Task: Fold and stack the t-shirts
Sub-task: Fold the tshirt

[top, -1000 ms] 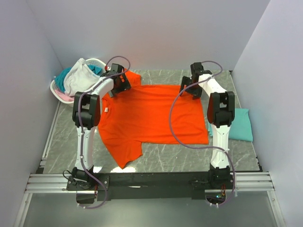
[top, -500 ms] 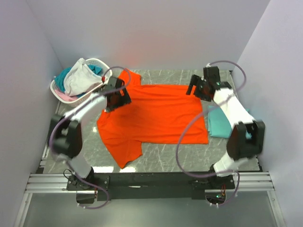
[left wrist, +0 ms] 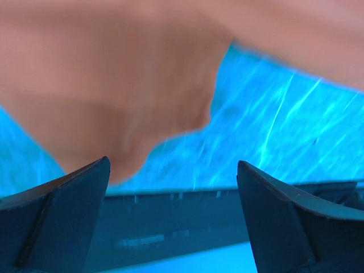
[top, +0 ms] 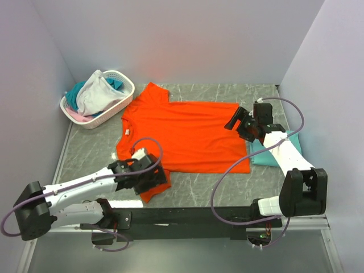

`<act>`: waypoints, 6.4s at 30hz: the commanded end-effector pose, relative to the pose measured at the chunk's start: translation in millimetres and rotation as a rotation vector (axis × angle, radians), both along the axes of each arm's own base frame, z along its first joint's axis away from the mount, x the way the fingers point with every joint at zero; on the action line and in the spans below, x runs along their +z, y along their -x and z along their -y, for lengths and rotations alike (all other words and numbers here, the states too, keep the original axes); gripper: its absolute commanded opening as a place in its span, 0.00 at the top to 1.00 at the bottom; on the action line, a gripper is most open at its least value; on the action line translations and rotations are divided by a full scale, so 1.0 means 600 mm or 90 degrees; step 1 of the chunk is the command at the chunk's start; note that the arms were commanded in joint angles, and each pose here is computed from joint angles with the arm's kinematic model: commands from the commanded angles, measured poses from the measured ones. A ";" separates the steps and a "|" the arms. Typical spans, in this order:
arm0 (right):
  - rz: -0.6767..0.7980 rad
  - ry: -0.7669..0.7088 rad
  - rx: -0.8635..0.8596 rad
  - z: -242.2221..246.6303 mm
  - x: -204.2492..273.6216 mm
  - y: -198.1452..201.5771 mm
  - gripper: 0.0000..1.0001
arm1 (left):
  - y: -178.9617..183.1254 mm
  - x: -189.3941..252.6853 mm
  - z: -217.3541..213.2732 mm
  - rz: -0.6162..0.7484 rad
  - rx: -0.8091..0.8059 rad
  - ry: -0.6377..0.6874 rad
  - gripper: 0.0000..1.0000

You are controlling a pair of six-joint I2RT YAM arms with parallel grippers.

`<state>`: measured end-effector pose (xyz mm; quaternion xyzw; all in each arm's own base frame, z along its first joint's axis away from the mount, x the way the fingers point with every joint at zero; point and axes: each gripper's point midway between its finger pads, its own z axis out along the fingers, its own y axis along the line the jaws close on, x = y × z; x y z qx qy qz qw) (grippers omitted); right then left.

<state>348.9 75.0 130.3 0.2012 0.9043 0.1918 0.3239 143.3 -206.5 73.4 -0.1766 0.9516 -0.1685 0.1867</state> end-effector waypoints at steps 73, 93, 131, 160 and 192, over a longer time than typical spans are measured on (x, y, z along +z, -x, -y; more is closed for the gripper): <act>-0.168 0.046 -0.142 0.037 -0.199 0.223 0.85 | 0.035 -0.035 -0.082 -0.006 0.270 0.002 0.99; -0.112 0.065 -0.079 0.035 -0.132 0.220 0.85 | -0.002 0.029 -0.077 0.051 0.253 0.001 1.00; -0.094 0.118 -0.057 0.043 -0.067 0.103 0.82 | -0.296 0.129 -0.026 0.199 0.082 -0.148 0.99; -0.084 0.118 -0.096 0.059 -0.062 0.022 0.81 | -0.417 0.106 -0.054 0.202 0.003 -0.222 0.98; -0.014 0.142 0.013 0.014 -0.036 -0.009 0.61 | -0.460 0.046 -0.119 0.171 0.051 -0.157 0.23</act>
